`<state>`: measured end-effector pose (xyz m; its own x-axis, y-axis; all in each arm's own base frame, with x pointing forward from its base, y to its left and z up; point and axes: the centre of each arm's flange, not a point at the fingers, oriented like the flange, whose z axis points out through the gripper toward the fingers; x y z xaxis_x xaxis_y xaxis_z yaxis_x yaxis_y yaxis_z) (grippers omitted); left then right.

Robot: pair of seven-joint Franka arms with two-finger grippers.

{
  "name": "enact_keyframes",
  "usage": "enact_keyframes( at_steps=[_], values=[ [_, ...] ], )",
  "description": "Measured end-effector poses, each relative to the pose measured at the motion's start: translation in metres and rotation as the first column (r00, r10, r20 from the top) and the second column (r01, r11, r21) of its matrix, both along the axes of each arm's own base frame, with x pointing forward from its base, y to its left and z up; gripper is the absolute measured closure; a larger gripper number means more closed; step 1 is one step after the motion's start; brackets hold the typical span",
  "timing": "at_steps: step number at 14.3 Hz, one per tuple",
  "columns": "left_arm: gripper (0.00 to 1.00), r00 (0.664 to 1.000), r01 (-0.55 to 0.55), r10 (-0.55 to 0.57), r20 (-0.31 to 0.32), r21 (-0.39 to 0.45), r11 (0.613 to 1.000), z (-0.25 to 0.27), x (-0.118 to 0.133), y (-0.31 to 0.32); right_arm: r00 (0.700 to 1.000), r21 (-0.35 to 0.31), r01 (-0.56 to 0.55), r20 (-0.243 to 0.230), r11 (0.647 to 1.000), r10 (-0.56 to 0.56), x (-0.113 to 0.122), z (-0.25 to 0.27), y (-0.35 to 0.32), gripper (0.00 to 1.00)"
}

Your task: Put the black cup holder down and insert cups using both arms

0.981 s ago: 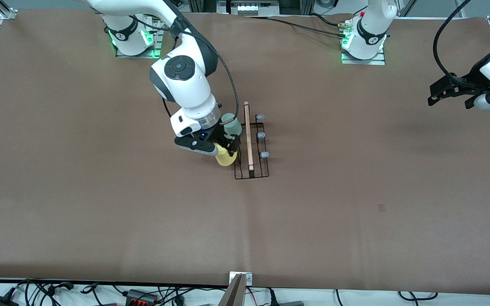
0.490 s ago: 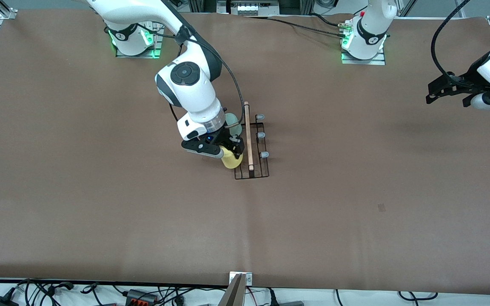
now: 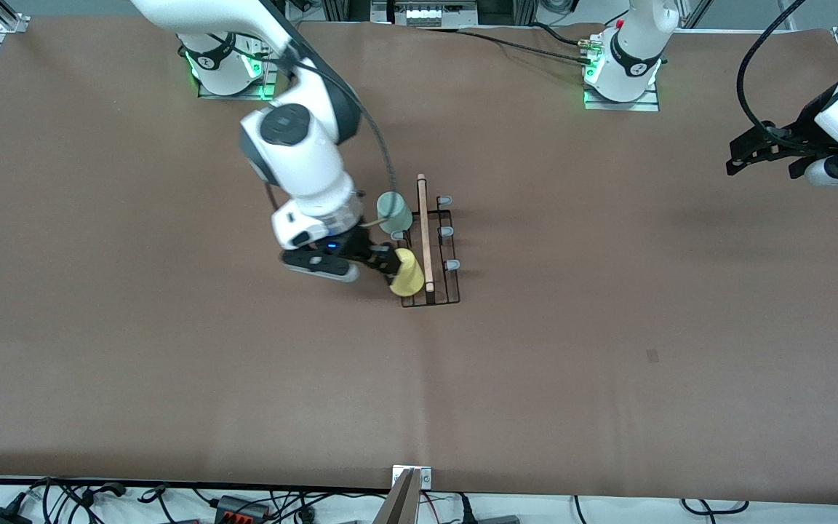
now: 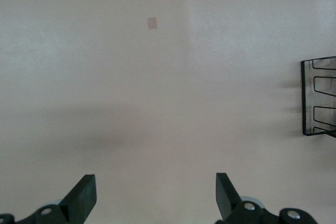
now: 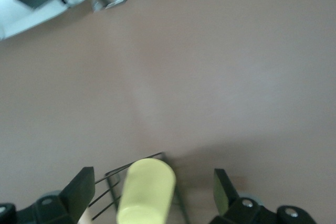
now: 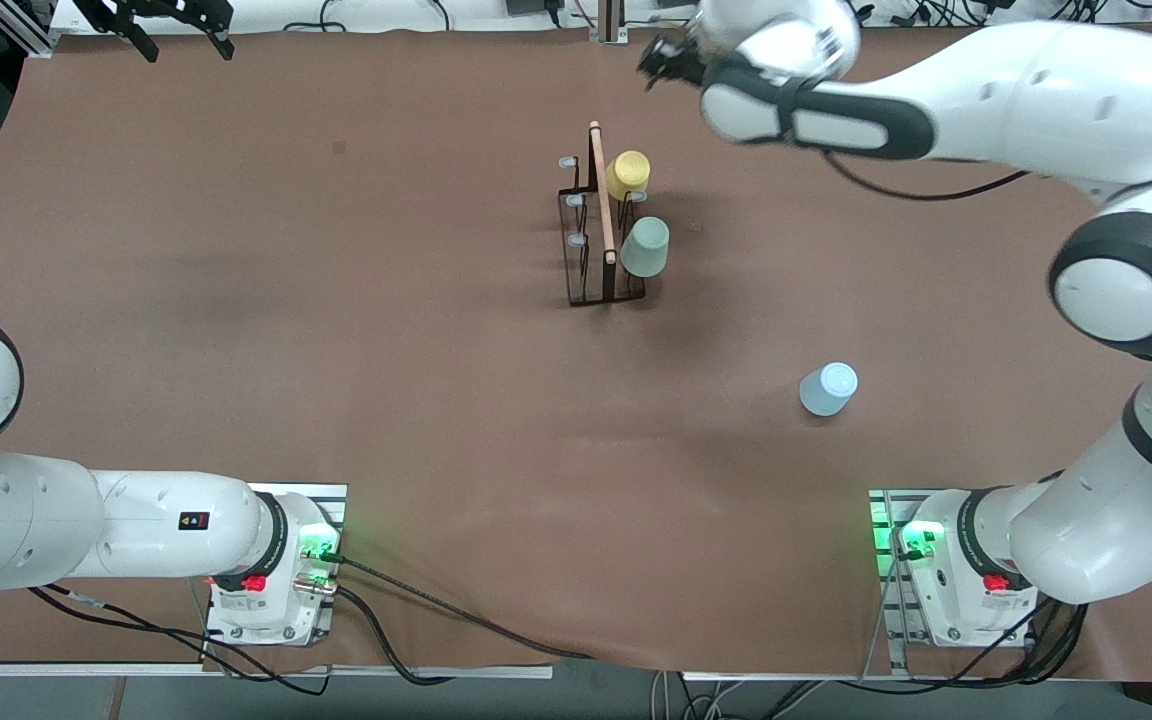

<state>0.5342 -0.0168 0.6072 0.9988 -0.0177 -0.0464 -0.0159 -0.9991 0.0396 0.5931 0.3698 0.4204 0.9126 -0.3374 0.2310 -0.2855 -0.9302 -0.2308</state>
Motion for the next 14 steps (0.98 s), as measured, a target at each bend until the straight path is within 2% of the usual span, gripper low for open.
enact_keyframes(
  at_steps=[3,5,7,10,12,14],
  values=[
    [0.00,1.000,-0.003,0.003,0.000,0.000,1.000,0.000,0.000,-0.002,0.997,-0.088,0.059,-0.038,0.994,-0.062,0.007,0.078,-0.090,0.00],
    [0.00,1.000,-0.009,0.009,-0.001,0.002,1.000,0.000,0.000,0.000,0.992,-0.080,0.097,-0.079,0.992,-0.103,0.006,0.124,-0.161,0.00],
    [0.00,1.000,-0.015,0.015,0.000,0.002,1.000,0.000,0.000,0.003,0.985,-0.061,0.065,-0.158,0.996,-0.074,0.001,0.150,-0.237,0.00],
    [0.00,1.000,-0.015,0.015,-0.001,0.002,1.000,0.000,0.000,0.003,0.961,-0.084,0.001,-0.276,0.996,-0.025,-0.016,0.162,-0.378,0.00],
    [0.00,1.000,-0.014,0.014,-0.001,0.002,1.000,0.000,0.000,0.003,0.957,-0.086,-0.025,-0.289,0.996,-0.001,-0.031,0.176,-0.465,0.00],
    [0.00,1.000,-0.015,0.015,-0.003,0.002,1.000,0.000,0.000,0.003,0.960,-0.128,-0.079,-0.277,0.989,0.041,-0.041,0.201,-0.499,0.00]
  ],
)
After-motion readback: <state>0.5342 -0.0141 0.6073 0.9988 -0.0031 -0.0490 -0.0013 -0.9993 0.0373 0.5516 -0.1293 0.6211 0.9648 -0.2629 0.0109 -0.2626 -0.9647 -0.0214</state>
